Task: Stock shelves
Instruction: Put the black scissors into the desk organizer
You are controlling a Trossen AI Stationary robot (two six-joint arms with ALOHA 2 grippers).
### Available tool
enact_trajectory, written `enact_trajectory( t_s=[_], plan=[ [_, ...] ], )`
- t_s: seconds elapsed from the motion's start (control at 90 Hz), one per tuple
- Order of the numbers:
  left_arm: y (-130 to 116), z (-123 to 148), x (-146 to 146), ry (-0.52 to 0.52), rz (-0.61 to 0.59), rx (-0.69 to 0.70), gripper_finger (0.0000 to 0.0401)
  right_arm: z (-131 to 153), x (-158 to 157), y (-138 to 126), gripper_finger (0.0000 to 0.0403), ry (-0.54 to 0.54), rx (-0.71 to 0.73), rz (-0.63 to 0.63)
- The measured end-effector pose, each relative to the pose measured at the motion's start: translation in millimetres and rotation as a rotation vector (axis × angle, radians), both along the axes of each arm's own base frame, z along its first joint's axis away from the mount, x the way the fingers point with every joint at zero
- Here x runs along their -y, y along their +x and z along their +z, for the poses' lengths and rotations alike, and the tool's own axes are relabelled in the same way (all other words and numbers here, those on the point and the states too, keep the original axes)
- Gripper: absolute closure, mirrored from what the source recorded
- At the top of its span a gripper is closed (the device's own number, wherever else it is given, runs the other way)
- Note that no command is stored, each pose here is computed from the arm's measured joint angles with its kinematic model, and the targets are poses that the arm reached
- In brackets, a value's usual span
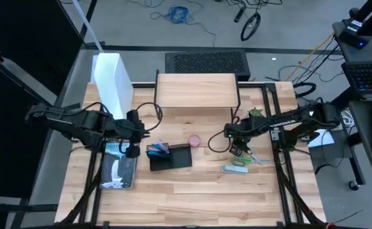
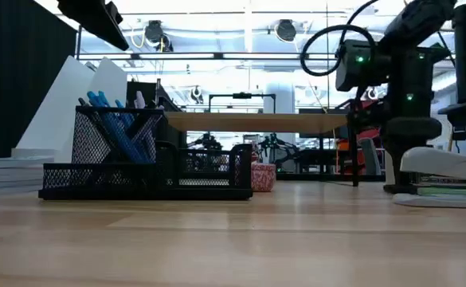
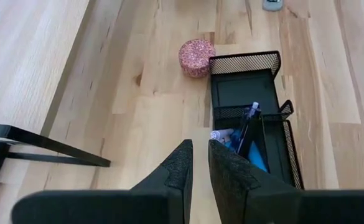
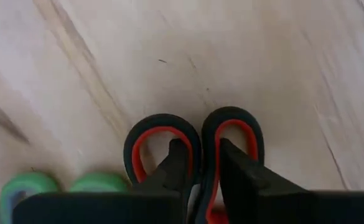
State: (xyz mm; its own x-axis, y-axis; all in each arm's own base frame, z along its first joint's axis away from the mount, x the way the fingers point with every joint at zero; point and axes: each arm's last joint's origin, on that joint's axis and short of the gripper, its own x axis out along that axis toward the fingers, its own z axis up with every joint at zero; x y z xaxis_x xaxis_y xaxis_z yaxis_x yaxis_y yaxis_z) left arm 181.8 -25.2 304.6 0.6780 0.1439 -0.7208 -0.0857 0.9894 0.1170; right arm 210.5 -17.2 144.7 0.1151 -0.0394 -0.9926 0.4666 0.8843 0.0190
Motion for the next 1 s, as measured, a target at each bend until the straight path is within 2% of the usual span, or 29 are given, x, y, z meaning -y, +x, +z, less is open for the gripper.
enact_trajectory(
  t_s=[0.344, 0.589, 0.756, 1.0],
  plan=[
    [0, 0, 0, 0.001, 0.000, -0.001, 0.0363, 25, 2, 16, 0.0361, -0.018, 0.050, 0.008],
    [0, 0, 0, 0.001, -0.001, -0.001, 0.0363, 66, 4, 40, 0.0361, -0.046, 0.167, 0.057],
    [0, 0, 0, 0.001, -0.001, -0.001, 0.0363, 99, 6, 64, 0.0361, -0.084, 0.385, 0.079],
    [0, 0, 0, -0.003, -0.004, -0.002, 0.0363, 135, 1, 99, 0.0361, -0.162, 0.852, 0.143]
  ],
)
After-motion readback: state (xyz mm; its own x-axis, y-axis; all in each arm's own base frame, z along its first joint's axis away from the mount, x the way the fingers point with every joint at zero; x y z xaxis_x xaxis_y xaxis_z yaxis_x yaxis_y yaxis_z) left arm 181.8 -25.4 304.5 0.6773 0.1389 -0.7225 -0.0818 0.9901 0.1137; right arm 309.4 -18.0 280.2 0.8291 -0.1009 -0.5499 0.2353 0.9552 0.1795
